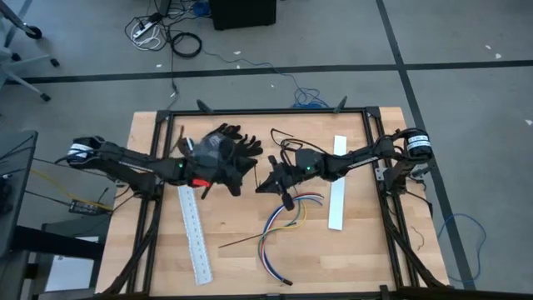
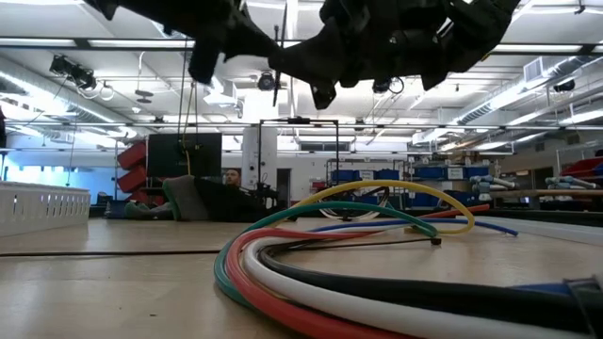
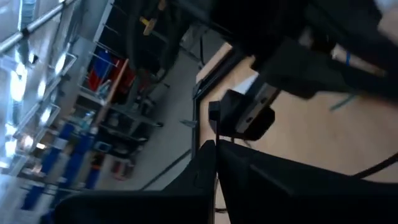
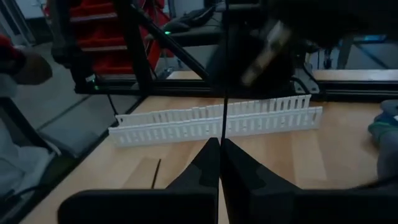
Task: Ziptie cables
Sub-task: Insert the top black zip tie pointed tail end through the slot to form a loop
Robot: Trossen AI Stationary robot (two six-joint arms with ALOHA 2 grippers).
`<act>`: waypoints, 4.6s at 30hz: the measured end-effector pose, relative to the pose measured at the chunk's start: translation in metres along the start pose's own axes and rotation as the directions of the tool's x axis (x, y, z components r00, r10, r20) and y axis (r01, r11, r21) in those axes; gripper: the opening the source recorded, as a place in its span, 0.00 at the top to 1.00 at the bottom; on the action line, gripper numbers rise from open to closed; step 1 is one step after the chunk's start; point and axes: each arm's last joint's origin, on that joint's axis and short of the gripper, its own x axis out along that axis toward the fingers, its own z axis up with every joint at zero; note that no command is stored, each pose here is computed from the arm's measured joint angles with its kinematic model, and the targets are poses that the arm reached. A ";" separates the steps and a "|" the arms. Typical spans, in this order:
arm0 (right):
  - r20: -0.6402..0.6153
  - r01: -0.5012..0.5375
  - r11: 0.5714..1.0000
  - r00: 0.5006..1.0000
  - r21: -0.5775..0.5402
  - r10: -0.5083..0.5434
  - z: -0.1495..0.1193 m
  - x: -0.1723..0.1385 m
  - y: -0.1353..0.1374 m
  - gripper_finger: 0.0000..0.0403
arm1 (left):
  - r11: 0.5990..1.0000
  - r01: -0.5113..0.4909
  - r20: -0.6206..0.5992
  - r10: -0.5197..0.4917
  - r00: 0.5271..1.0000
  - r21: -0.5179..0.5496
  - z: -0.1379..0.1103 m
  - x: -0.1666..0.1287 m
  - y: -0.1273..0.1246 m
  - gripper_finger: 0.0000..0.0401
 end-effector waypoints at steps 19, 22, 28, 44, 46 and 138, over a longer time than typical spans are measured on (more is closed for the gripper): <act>-0.031 0.041 0.998 0.999 0.049 -0.039 -0.009 -0.004 -0.027 1.00 | 0.987 -0.048 -0.053 0.057 0.997 0.151 0.003 0.017 -0.010 1.00; -0.032 0.045 0.998 0.999 0.045 -0.043 -0.009 -0.005 -0.029 1.00 | 0.987 -0.053 -0.059 0.062 0.996 0.150 0.003 0.017 -0.010 1.00; -0.050 0.063 0.997 0.997 0.041 -0.061 -0.011 -0.007 -0.034 1.00 | 0.987 -0.056 -0.063 0.066 0.996 0.148 0.003 0.017 -0.010 1.00; -0.052 0.062 0.997 0.997 0.055 -0.059 -0.011 -0.011 -0.043 1.00 | 0.985 -0.062 -0.082 0.076 0.994 0.159 0.002 0.017 -0.010 1.00; -0.052 0.061 0.997 0.997 0.055 -0.059 -0.011 -0.011 -0.043 1.00 | 0.983 -0.065 -0.090 0.082 0.993 0.173 0.002 0.017 -0.010 1.00; -0.053 0.064 0.997 0.997 0.041 -0.062 -0.010 -0.011 -0.044 1.00 | 0.969 -0.062 -0.108 0.090 0.990 0.237 0.006 0.013 -0.015 1.00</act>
